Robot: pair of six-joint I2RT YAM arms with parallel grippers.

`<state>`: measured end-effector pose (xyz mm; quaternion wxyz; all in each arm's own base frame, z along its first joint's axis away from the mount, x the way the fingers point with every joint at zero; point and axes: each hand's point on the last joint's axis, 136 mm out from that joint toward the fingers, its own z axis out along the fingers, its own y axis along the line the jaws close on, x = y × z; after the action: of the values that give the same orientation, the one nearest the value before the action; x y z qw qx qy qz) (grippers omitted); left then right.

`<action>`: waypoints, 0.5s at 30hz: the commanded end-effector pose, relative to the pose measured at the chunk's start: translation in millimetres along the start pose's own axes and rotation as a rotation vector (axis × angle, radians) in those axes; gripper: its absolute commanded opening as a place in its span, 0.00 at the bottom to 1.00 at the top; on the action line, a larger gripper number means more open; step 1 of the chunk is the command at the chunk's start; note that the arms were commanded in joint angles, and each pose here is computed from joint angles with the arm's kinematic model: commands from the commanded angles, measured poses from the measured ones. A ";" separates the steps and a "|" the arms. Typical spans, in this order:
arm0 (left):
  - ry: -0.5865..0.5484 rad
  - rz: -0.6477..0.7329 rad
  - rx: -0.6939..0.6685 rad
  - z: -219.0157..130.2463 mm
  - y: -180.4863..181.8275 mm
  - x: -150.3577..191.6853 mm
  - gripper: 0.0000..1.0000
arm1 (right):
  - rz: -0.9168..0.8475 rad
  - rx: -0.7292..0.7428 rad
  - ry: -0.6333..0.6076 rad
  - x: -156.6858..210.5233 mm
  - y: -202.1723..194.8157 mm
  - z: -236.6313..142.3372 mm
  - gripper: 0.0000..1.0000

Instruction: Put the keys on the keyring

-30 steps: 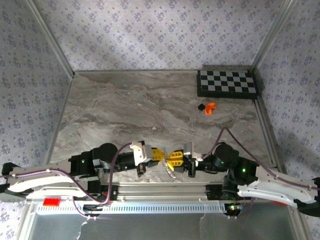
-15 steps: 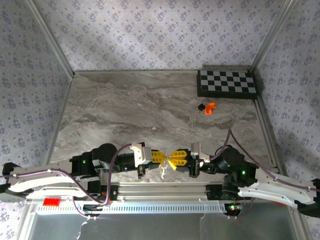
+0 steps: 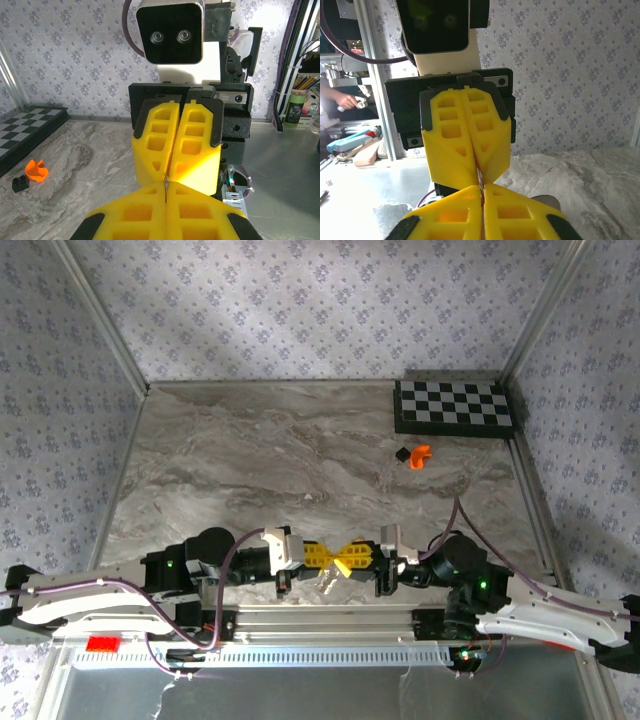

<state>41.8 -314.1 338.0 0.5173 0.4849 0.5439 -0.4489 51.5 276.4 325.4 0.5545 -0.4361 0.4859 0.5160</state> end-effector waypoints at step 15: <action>0.216 0.055 -0.399 -24.1 66.8 23.9 0.97 | -0.125 0.178 0.310 -2.3 -26.2 -26.4 0.00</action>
<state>78.2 -301.7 315.6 0.5307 0.4613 0.6210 -0.3464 65.7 262.4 330.1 0.5456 -0.4712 0.5477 0.4247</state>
